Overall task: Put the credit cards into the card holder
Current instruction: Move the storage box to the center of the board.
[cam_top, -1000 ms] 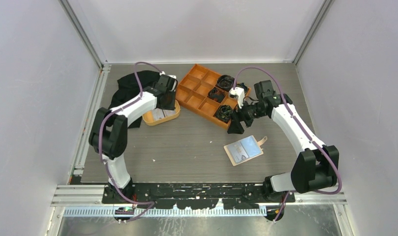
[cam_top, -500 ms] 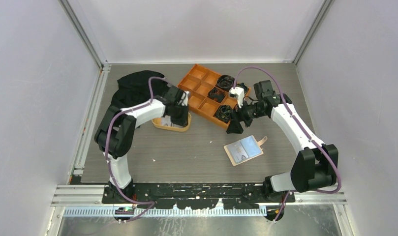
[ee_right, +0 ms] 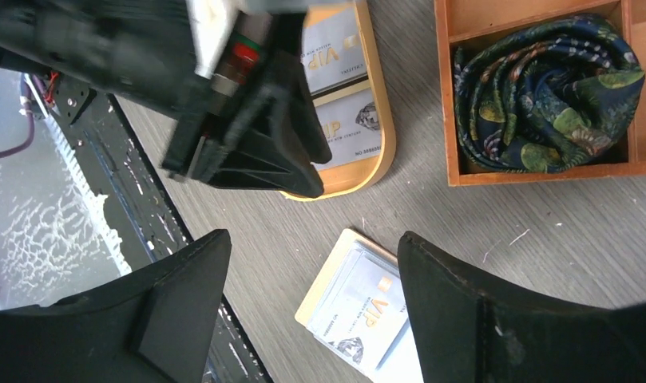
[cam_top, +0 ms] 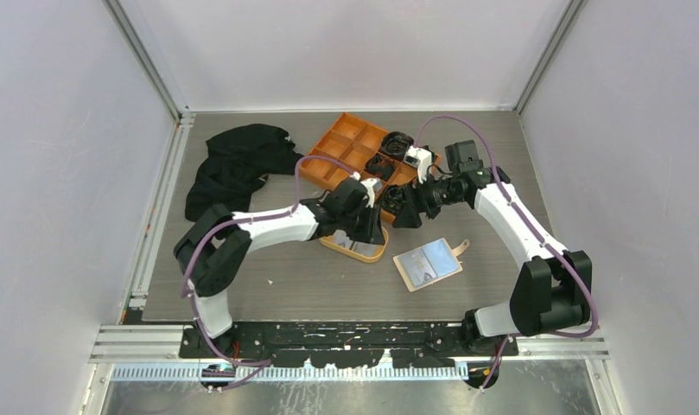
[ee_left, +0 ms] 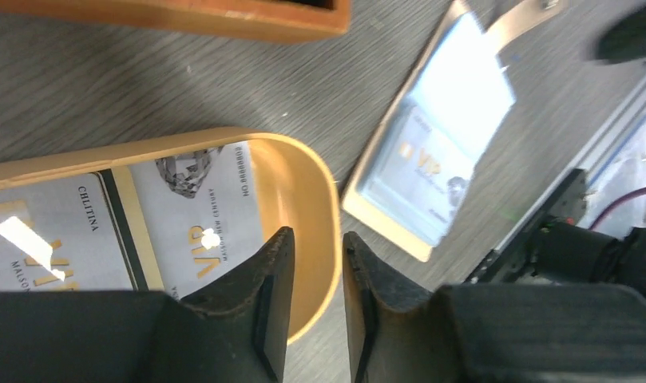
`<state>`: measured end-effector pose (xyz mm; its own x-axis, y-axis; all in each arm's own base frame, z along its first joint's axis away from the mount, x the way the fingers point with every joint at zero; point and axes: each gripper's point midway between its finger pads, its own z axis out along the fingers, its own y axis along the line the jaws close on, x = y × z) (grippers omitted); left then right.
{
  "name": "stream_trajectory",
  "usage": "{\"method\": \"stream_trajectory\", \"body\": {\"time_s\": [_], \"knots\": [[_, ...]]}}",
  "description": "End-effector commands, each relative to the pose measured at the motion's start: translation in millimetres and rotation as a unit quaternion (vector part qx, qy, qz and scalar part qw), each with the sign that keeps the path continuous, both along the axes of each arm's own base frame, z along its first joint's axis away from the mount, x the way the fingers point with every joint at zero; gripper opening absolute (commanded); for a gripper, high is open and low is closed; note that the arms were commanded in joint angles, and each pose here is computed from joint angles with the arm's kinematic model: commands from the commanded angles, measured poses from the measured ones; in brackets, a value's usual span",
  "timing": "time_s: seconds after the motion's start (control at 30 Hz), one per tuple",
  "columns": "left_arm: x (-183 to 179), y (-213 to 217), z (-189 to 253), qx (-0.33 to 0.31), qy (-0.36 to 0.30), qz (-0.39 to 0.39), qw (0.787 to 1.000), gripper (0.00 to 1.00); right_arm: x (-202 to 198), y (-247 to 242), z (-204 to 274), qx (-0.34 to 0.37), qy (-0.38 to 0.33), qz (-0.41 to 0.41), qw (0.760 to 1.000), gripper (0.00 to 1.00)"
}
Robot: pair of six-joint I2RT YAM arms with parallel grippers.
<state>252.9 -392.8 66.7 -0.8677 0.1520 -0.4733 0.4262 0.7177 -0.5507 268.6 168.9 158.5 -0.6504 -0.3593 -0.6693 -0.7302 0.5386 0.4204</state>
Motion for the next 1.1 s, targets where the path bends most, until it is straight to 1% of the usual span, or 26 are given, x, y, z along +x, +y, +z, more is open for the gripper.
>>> {"method": "stream_trajectory", "body": {"time_s": [0.0,0.03,0.07,0.1,0.13,0.2,0.23,0.27,0.3,0.37,0.43,0.53,0.6,0.67,0.73,0.83,0.93,1.0,1.03,1.07], "knots": [[17.2,-5.8,104.0,-0.104,-0.120,0.015,0.987,0.31,6.2,-1.3,23.0,0.020,-0.039,-0.027,0.999,0.83],[15.4,3.6,110.8,-0.101,-0.140,0.017,0.985,0.32,7.1,-1.4,25.2,0.024,-0.043,-0.031,0.998,0.85],[14.3,16.3,121.6,-0.099,-0.165,0.023,0.981,0.34,7.7,-1.8,26.0,0.029,-0.042,-0.039,0.998,0.92],[14.5,30.4,120.8,-0.087,-0.182,0.034,0.979,0.39,8.9,-1.5,27.0,0.037,-0.042,-0.047,0.997,0.99],[17.1,47.1,119.1,-0.073,-0.199,0.051,0.976,0.44,11.3,-1.7,27.4,0.048,-0.042,-0.057,0.996,0.99],[26.9,84.7,107.3,-0.039,-0.221,0.098,0.970,0.57,24.8,-2.9,26.8,0.080,-0.022,-0.118,0.990,0.99],[31.9,104.5,96.6,-0.016,-0.228,0.118,0.966,0.63,29.5,-2.6,27.1,0.097,-0.016,-0.131,0.987,0.99],[38.7,122.4,90.3,0.003,-0.232,0.138,0.963,0.68,29.4,-1.6,26.9,0.111,-0.007,-0.126,0.986,1.00],[47.8,137.1,87.6,0.017,-0.237,0.154,0.959,0.70,26.3,0.8,25.6,0.124,0.010,-0.112,0.986,1.00],[59.2,159.4,73.8,0.055,-0.223,0.164,0.959,0.71,19.9,4.8,21.4,0.139,0.047,-0.089,0.985,1.00],[67.5,168.2,61.2,0.093,-0.206,0.152,0.962,0.70,20.4,4.8,14.3,0.134,0.066,-0.091,0.985,1.00],[73.2,156.9,45.0,0.117,-0.179,0.108,0.971,0.67,20.9,3.0,10.6,0.123,0.063,-0.096,0.986,0.99],[74.0,145.6,34.3,0.114,-0.159,0.085,0.977,0.64,19.4,4.3,11.0,0.121,0.061,-0.094,0.986,0.98],[76.0,142.2,18.4,0.127,-0.135,0.081,0.979,0.58,17.5,5.7,10.1,0.120,0.063,-0.092,0.986,0.98],[75.8,141.4,7.4,0.139,-0.110,0.082,0.981,0.53,14.1,8.6,9.6,0.119,0.068,-0.087,0.987,0.95],[72.2,140.7,-5.8,0.148,-0.074,0.094,0.982,0.40,8.9,17.1,8.9,0.115,0.070,-0.074,0.988,0.90],[65.6,140.8,-13.7,0.143,-0.043,0.118,0.982,0.19,4.4,28.9,7.6,0.115,0.080,-0.067,0.988,0.81],[59.9,140.6,-14.6,0.133,-0.031,0.144,0.980,0.12,2.1,38.5,9.3,0.125,0.094,-0.066,0.986,0.72],[57.6,142.1,-14.4,0.131,-0.031,0.160,0.978,0.09,0.3,44.0,11.1,0.132,0.101,-0.065,0.984,0.69],[54.5,142.1,-12.9,0.127,-0.032,0.175,0.976,0.08,-1.2,49.6,12.5,0.138,0.106,-0.066,0.983,0.68]]}}
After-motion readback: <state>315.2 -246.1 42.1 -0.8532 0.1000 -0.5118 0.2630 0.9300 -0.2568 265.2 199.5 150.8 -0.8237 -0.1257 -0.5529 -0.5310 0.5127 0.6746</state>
